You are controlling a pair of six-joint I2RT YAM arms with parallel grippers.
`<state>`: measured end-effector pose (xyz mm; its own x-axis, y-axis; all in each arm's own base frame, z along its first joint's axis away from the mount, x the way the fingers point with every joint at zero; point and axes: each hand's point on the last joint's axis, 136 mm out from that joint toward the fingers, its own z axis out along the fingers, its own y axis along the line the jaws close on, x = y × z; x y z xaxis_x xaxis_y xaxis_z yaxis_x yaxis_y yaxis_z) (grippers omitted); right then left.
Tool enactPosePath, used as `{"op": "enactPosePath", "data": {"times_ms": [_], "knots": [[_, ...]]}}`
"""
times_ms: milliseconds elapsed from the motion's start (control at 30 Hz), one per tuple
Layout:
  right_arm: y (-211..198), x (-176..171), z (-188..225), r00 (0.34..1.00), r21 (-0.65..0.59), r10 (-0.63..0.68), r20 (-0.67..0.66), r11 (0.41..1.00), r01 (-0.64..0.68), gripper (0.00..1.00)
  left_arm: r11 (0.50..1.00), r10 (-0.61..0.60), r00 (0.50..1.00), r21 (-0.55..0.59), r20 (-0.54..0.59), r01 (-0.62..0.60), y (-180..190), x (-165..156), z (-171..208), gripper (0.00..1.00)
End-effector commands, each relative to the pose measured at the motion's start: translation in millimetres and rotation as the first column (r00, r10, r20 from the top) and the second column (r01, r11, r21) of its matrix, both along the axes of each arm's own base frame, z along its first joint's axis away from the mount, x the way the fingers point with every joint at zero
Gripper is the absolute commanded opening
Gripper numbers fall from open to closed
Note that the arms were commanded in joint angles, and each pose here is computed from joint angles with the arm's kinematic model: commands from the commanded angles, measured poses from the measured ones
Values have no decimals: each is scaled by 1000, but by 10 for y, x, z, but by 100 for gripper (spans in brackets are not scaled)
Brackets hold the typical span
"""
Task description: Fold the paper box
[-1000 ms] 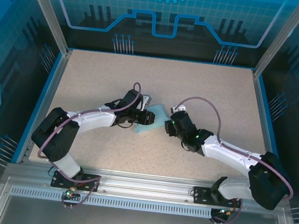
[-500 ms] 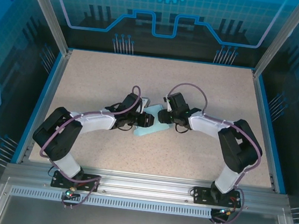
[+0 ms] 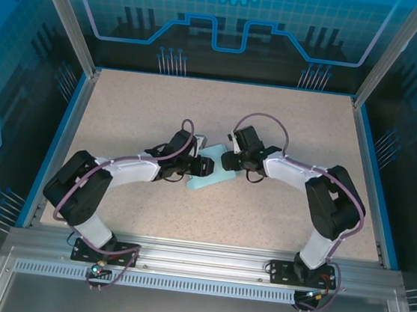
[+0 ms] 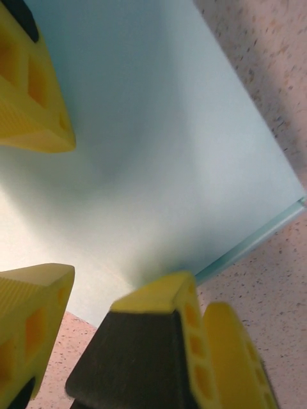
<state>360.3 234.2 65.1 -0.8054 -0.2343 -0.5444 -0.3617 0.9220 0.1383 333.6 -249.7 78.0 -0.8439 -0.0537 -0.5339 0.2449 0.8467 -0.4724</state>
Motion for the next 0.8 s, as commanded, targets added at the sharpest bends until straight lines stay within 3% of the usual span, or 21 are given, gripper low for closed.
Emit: {"op": "enactPosePath", "data": {"times_ms": [0,167,400,567,767], "knots": [[-139,-106,355,999,-19,14,40,1000,-13,53,999,52,993,2,108,-52,176,188,398,53],[-168,-467,333,1000,22,27,-2,999,-27,56,994,103,990,12,100,-105,493,424,437,58],[-41,-880,194,993,32,72,-90,997,-69,58,999,33,997,43,-64,-30,491,701,91,60],[-73,-985,141,986,35,90,-143,996,-85,59,999,-50,987,-3,-155,50,325,635,-41,60],[-161,-946,162,980,92,81,-180,994,-65,59,994,-86,980,-78,-181,72,217,369,-13,58]]}}
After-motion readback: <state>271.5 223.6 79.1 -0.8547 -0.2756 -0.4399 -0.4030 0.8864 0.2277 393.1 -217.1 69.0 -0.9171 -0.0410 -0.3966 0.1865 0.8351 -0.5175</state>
